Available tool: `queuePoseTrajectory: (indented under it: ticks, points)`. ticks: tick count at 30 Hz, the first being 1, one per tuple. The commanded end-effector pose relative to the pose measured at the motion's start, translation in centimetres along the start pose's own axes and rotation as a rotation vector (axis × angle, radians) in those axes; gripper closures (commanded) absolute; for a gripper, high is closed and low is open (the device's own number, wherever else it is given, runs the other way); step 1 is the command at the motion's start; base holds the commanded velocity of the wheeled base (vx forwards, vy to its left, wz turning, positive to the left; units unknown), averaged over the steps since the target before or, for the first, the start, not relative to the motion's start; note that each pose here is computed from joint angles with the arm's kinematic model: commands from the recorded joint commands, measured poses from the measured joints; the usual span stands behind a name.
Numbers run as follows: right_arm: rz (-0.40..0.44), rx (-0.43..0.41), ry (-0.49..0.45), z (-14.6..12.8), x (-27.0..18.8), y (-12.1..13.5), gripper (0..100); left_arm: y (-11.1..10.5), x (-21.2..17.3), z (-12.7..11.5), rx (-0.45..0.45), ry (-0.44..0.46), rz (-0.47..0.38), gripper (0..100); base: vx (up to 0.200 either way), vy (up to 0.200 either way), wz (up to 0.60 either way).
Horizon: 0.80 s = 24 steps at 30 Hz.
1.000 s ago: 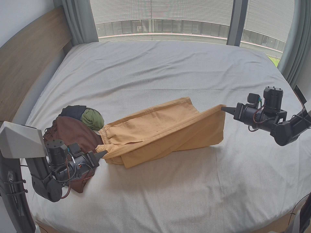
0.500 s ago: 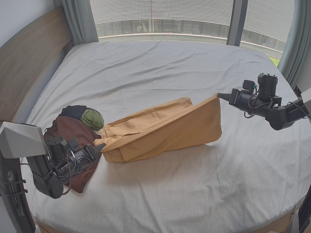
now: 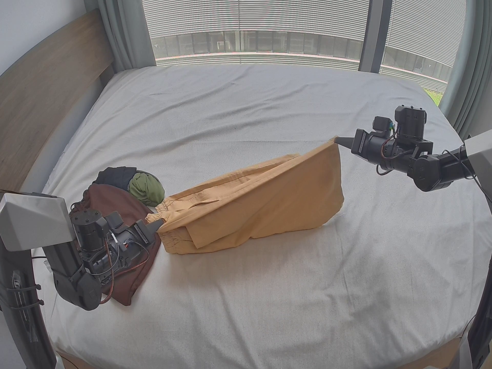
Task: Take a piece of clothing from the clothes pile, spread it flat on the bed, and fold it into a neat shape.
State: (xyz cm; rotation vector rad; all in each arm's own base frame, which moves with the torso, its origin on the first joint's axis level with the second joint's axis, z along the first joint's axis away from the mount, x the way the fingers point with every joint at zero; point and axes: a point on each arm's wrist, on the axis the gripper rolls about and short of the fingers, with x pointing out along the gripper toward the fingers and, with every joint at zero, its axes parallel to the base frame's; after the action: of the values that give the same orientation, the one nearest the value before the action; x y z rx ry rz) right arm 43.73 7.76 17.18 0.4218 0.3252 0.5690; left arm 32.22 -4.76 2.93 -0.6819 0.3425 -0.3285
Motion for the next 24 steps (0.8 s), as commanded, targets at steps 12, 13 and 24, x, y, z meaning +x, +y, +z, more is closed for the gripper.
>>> queuePoseTrajectory:
  ticks: [12,13,24]
  points:
    - [0.029,0.002,-0.018,0.4,2.9,0.0,100,0.4,0.6,0.5,-0.030,-0.038,0.017,100,0.000,0.000,0.00]
    - [0.029,0.002,-0.022,0.5,3.0,-0.1,100,0.4,0.6,0.4,-0.030,-0.036,0.017,100,0.000,0.000,0.00]
    - [0.027,0.001,-0.025,1.3,4.1,-0.5,100,0.9,1.2,0.3,-0.036,-0.036,0.021,100,0.000,0.000,0.00]
